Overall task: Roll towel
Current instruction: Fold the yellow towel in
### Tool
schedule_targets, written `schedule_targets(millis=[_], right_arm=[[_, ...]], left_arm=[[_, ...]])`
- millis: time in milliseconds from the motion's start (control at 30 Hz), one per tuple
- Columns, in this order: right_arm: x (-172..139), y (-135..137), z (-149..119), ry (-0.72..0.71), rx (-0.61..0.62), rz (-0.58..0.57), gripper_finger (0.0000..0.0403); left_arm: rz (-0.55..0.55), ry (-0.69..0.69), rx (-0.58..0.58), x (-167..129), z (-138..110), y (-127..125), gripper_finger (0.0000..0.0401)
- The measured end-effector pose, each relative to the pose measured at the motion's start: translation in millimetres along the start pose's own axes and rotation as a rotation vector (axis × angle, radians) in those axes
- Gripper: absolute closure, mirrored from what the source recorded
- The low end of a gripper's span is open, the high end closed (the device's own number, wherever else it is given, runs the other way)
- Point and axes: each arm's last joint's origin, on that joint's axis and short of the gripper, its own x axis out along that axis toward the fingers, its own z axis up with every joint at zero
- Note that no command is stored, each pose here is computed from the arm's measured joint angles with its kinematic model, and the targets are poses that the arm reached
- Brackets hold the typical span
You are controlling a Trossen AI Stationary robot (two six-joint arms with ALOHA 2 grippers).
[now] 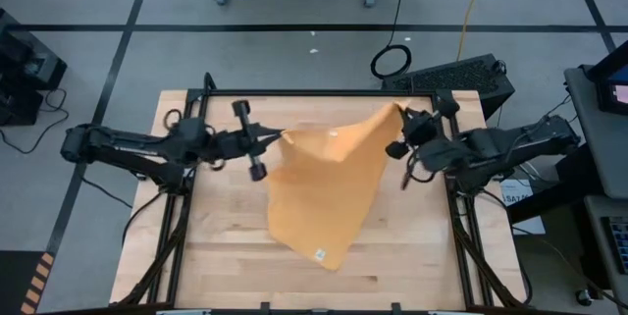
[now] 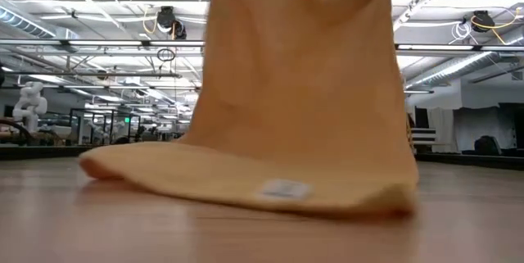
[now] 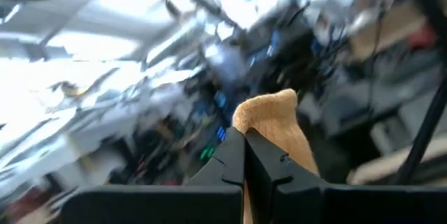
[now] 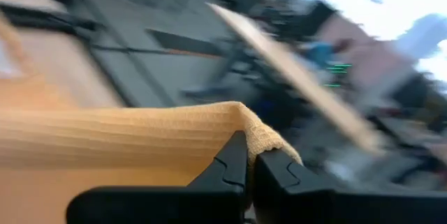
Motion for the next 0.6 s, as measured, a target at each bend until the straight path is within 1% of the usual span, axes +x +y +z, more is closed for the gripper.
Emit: schedule_targets(millis=[100,167,267,333,467,533,600], right_arm=[[-6,-11,6,-0.03,0.104,0.17,0.0403],[-8,-15,4,-0.023,0.143,0.248,0.0403],[-5,-12,-7,0.019,0.155,0.258,0.0403],[-2,-5,-17,0.049,0.145,0.253,0.0403],[5,10,-40,0.107,0.156,0.244,0.0403],[8,18,-51,0.13,0.163,0.239,0.0403],[10,23,-60,0.148,0.167,0.235,0.0403]], left_arm=[[-0.026,-0.015,-0.046,-6,8,-1,0.0401],[-0.021,0.037,-0.066,-9,8,-3,0.0401],[-0.006,0.175,-0.078,-12,-1,-5,0.0401],[-0.029,0.267,-0.108,-13,-11,-7,0.0401],[-0.157,0.43,-0.185,-16,-30,-20,0.0401],[-0.217,0.515,-0.204,-18,-40,-27,0.0401],[-0.252,0.587,-0.212,-19,-48,-33,0.0401]])
